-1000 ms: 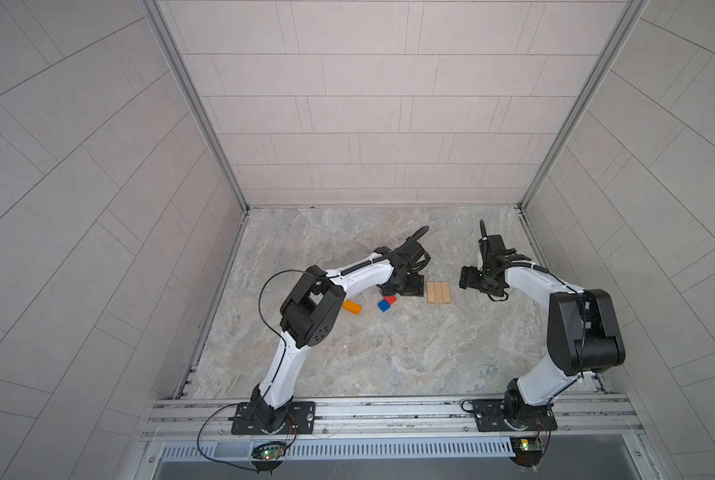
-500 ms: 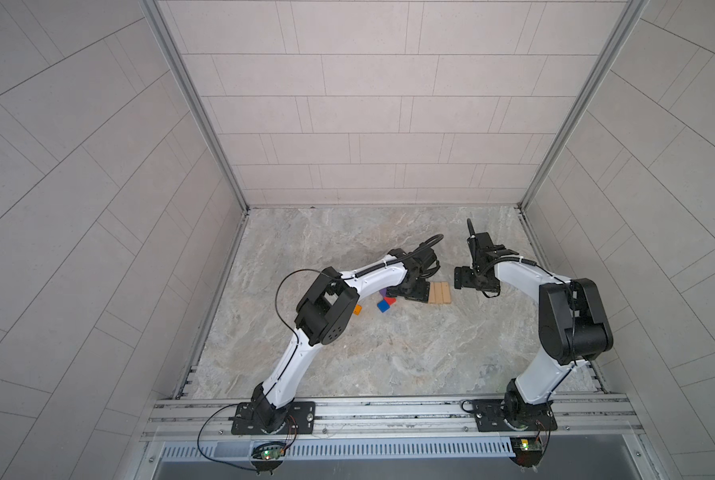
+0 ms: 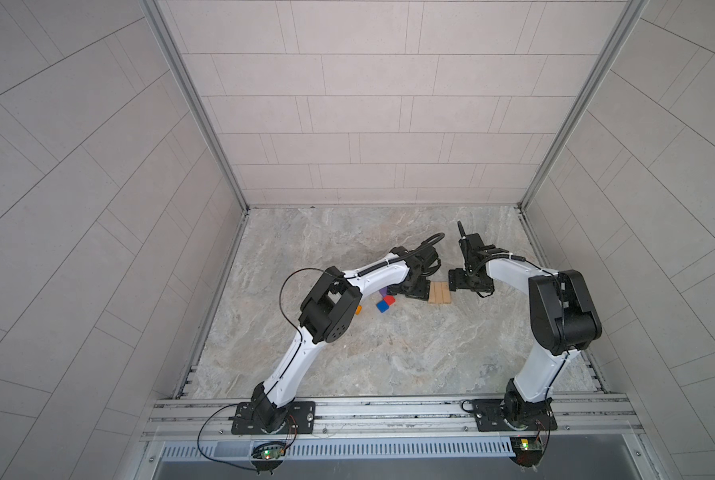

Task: Build the wood block tower
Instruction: 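Open the left gripper while the right gripper moves over the three wood blocks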

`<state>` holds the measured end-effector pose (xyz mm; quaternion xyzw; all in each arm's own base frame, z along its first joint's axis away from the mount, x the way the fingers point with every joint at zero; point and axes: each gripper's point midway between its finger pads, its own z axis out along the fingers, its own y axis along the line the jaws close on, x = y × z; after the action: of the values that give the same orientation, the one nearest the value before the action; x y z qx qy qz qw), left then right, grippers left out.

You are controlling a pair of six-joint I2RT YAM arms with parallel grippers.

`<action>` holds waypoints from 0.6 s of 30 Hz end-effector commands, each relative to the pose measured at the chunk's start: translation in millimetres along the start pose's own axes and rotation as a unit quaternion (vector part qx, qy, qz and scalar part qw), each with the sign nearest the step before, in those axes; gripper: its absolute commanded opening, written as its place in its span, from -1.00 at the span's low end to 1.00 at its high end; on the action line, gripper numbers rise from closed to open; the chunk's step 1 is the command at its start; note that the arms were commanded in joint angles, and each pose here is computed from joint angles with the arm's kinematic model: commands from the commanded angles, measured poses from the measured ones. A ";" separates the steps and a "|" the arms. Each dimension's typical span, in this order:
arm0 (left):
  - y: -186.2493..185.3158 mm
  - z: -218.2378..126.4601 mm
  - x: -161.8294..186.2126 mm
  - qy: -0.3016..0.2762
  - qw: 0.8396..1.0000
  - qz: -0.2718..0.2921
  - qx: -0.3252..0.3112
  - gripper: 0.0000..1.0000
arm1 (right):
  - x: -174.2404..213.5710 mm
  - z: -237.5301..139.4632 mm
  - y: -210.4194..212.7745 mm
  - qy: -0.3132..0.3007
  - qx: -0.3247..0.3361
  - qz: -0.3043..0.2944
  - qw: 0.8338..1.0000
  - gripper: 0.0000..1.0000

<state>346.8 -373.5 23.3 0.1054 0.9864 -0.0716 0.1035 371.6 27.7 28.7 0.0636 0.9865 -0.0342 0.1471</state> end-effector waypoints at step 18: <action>-2.1 13.7 4.2 0.011 1.000 0.003 -0.011 0.79 | 2.3 3.8 6.1 0.012 -0.005 -0.009 1.000 0.86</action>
<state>347.1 -376.3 22.3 0.1071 0.9865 -0.0678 0.1037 371.0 31.9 27.5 0.0602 0.9873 -0.0271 0.1446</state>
